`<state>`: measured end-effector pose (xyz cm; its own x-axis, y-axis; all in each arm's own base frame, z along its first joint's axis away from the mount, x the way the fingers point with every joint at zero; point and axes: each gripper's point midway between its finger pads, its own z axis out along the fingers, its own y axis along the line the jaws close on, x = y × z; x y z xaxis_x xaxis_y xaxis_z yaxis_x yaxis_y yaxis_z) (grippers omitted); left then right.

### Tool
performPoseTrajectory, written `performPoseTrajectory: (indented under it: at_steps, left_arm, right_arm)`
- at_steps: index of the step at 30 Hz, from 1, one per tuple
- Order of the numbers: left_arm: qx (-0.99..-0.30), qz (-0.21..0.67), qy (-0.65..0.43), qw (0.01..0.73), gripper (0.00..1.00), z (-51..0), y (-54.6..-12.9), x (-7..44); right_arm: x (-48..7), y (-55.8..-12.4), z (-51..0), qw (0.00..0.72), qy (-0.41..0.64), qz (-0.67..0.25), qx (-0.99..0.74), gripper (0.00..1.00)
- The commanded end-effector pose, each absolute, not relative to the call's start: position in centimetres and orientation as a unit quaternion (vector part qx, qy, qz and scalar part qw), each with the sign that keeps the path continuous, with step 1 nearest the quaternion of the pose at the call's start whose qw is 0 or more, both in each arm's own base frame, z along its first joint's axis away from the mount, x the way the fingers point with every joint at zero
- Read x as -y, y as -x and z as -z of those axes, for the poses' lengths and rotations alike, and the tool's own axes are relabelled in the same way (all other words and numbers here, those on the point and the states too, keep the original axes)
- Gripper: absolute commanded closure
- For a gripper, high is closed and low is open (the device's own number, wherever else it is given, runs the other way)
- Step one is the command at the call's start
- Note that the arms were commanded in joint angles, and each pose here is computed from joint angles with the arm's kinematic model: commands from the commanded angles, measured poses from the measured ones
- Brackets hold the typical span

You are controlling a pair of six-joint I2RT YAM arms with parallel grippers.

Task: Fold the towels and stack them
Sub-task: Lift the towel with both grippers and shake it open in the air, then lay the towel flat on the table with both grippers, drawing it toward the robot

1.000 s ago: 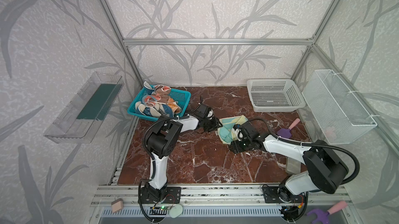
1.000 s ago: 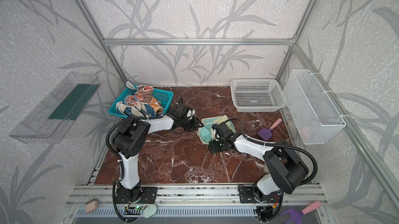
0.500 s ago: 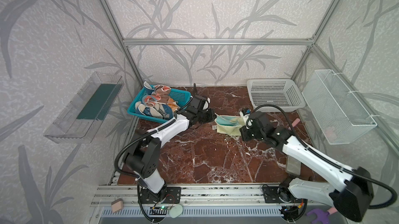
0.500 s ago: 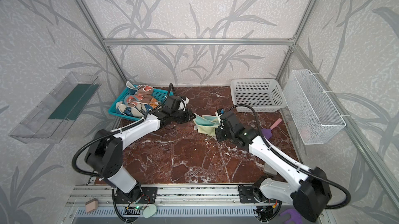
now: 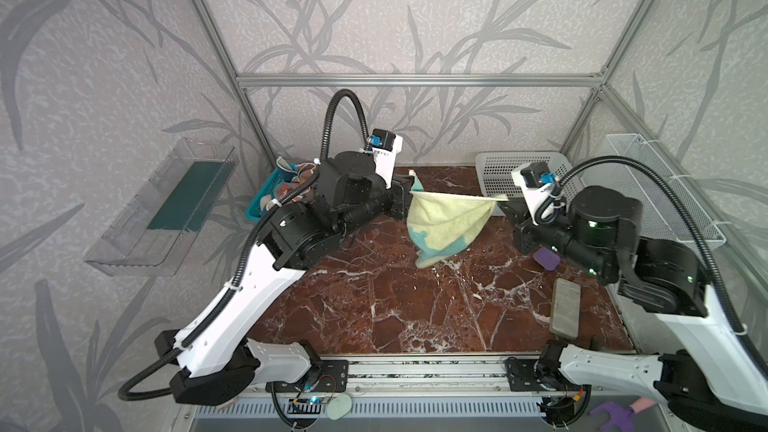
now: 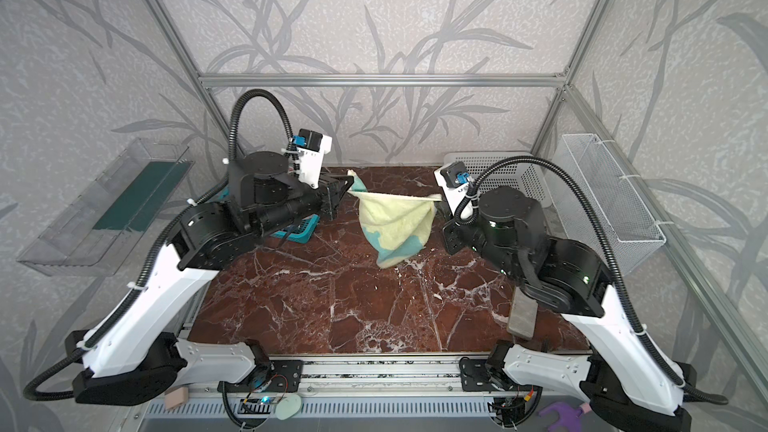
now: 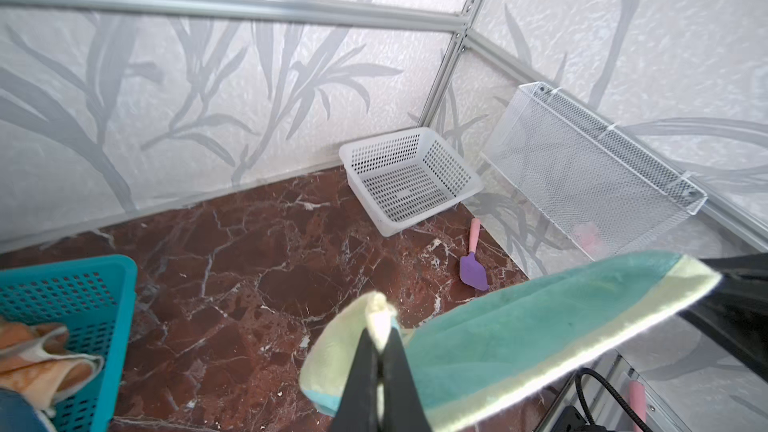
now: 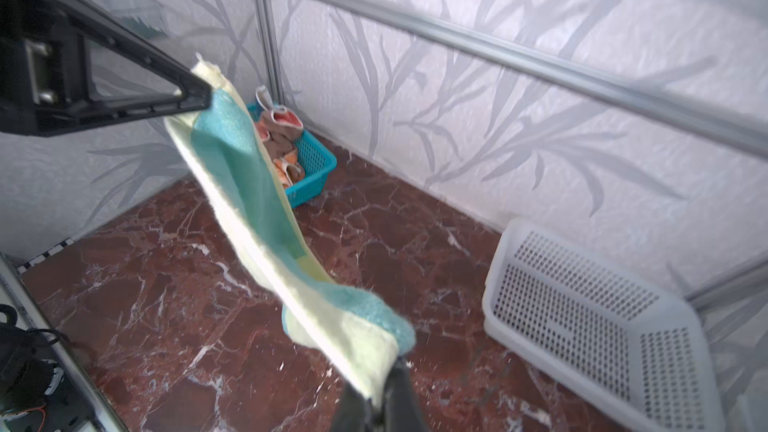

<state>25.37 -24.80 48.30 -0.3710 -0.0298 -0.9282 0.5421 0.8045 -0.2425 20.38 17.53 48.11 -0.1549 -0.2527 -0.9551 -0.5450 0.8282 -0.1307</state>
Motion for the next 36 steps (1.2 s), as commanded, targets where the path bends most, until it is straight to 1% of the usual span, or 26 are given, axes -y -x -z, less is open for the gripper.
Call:
performPoseTrajectory:
  at_steps: [1, 4, 6, 10, 11, 13, 14, 19, 23, 25, 28, 31, 33, 36]
  left_arm:
    - [-0.795, 0.164, -0.162, 0.561, 1.0, -49.4, -23.8, 21.3]
    - [-0.78, 0.15, -0.163, 0.585, 1.0, -52.1, -22.6, 20.8]
    - [-0.775, 0.138, -0.164, 0.594, 1.0, -52.9, -22.7, 20.8]
    - [-0.779, 0.099, -0.148, 0.602, 1.0, -52.9, -24.7, 20.7]
    - [-0.789, 0.118, -0.14, 0.587, 1.0, -52.1, -25.7, 20.9]
    - [-0.819, 0.16, -0.108, 0.54, 1.0, -48.9, -29.2, 20.9]
    - [-0.83, 0.159, -0.098, 0.525, 1.0, -47.3, -30.8, 20.8]
    - [-0.88, 0.183, -0.045, 0.437, 1.0, -36.9, -40.6, 20.2]
    - [-0.902, 0.177, -0.016, 0.394, 1.0, -29.0, -48.2, 19.6]
    - [-0.908, 0.178, 0.0, 0.379, 1.0, -25.3, -51.6, 19.4]
    - [-0.914, 0.173, 0.013, 0.366, 1.0, -21.2, -55.0, 19.0]
    - [-0.918, 0.179, 0.024, 0.353, 1.0, -18.1, -56.8, 18.8]
    - [-0.922, 0.18, 0.028, 0.342, 1.0, -16.6, -56.8, 18.8]
    - [-0.926, 0.184, 0.034, 0.329, 1.0, -14.5, -55.9, 18.7]
  right_arm:
    - [-14.2, -20.3, -51.4, 0.632, 0.276, -0.018, -0.724, 1.0]
    - [-14.0, -20.5, -53.1, 0.636, 0.288, 0.002, -0.716, 1.0]
    - [-14.4, -20.7, -53.7, 0.636, 0.296, 0.01, -0.712, 1.0]
    - [-15.8, -22.9, -53.4, 0.638, 0.294, 0.032, -0.711, 1.0]
    - [-15.9, -23.9, -52.5, 0.626, 0.29, 0.018, -0.724, 1.0]
    - [-15.7, -27.7, -49.0, 0.573, 0.258, -0.049, -0.776, 1.0]
    - [-15.6, -29.6, -47.1, 0.553, 0.243, -0.066, -0.794, 1.0]
    - [-16.3, -40.3, -35.4, 0.481, 0.196, -0.089, -0.85, 1.0]
    - [-17.3, -48.6, -25.8, 0.415, 0.176, -0.094, -0.888, 1.0]
    - [-18.1, -51.4, -22.7, 0.397, 0.177, -0.089, -0.896, 1.0]
    - [-19.0, -54.1, -20.1, 0.385, 0.181, -0.086, -0.901, 1.0]
    - [-19.2, -55.3, -18.3, 0.376, 0.188, -0.075, -0.904, 1.0]
    - [-19.1, -55.2, -17.4, 0.367, 0.191, -0.072, -0.907, 1.0]
    - [-18.9, -53.8, -15.6, 0.347, 0.195, -0.077, -0.914, 1.0]
